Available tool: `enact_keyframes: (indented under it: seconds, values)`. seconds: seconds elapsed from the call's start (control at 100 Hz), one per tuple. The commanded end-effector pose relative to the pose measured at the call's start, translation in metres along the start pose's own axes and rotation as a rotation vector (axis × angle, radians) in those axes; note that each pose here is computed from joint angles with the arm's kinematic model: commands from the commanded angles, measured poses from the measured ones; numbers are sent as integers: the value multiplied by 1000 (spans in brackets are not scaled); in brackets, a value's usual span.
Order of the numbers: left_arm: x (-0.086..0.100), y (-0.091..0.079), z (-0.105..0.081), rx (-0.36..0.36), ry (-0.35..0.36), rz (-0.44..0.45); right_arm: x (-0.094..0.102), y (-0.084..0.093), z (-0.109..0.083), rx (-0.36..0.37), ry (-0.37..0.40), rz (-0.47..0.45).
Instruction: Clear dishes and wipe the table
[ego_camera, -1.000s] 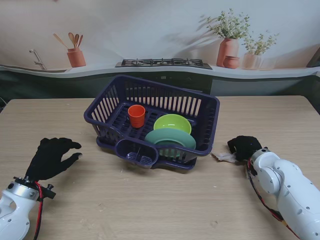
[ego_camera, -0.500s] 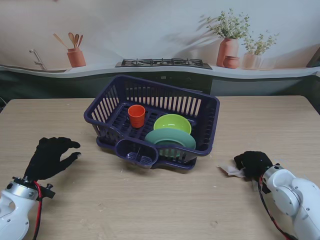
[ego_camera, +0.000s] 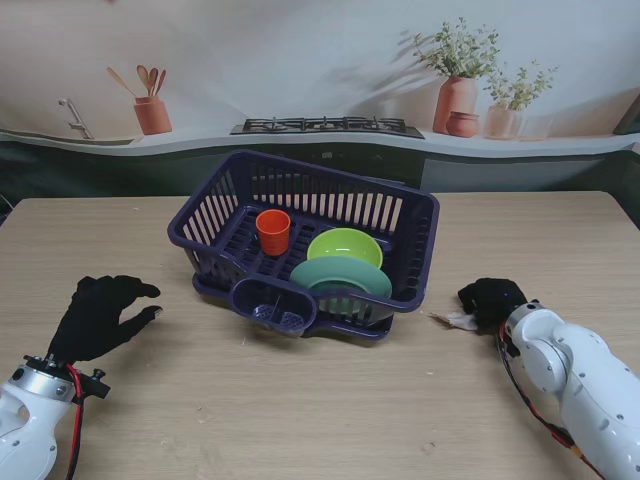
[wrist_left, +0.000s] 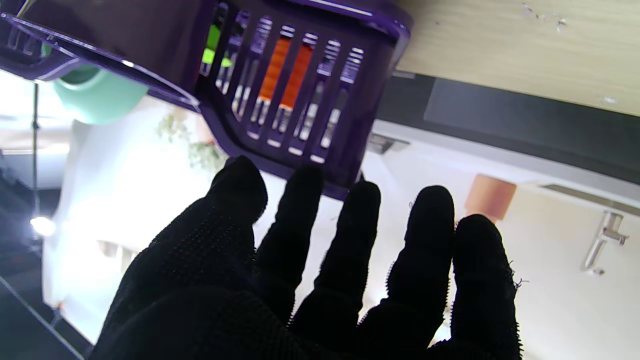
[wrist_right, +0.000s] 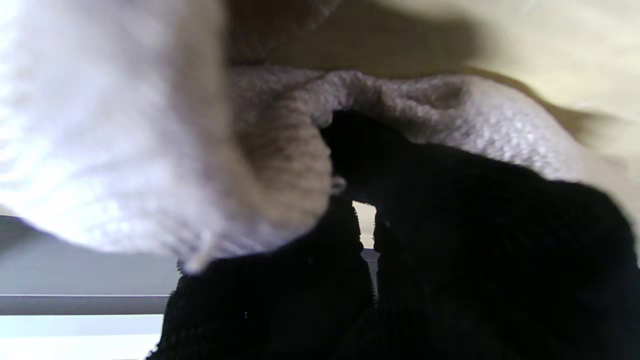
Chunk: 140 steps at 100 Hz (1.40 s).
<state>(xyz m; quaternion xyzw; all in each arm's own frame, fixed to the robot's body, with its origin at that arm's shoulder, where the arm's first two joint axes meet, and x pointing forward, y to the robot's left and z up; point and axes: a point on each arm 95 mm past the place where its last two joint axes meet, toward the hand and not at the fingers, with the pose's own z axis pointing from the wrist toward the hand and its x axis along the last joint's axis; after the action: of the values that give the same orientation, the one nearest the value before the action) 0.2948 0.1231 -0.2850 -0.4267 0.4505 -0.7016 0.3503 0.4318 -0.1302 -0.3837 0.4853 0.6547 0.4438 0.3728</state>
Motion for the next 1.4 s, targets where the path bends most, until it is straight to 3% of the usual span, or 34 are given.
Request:
enact_keyframes:
  seconds: [0.0, 0.18, 0.35, 0.7, 0.99, 1.18, 1.39]
  values:
    - [1, 2, -2, -4, 2, 0, 2, 0, 6, 19, -10, 13]
    - [-1, 2, -7, 18, -4, 5, 6, 9, 23, 9, -26, 5]
    - [-2, 1, -10, 35, -3, 4, 6, 11, 21, 10, -23, 2]
    - [-1, 1, -12, 28, -7, -3, -3, -18, -30, 30, 9, 41]
    - [0, 1, -13, 10, -12, -32, -17, -24, -63, 28, 24, 34]
    - [-2, 2, -13, -3, -13, -71, -19, -26, -53, 17, 4, 33]
    - [-4, 3, -13, -14, -20, -113, -17, -22, -18, -9, -37, 30]
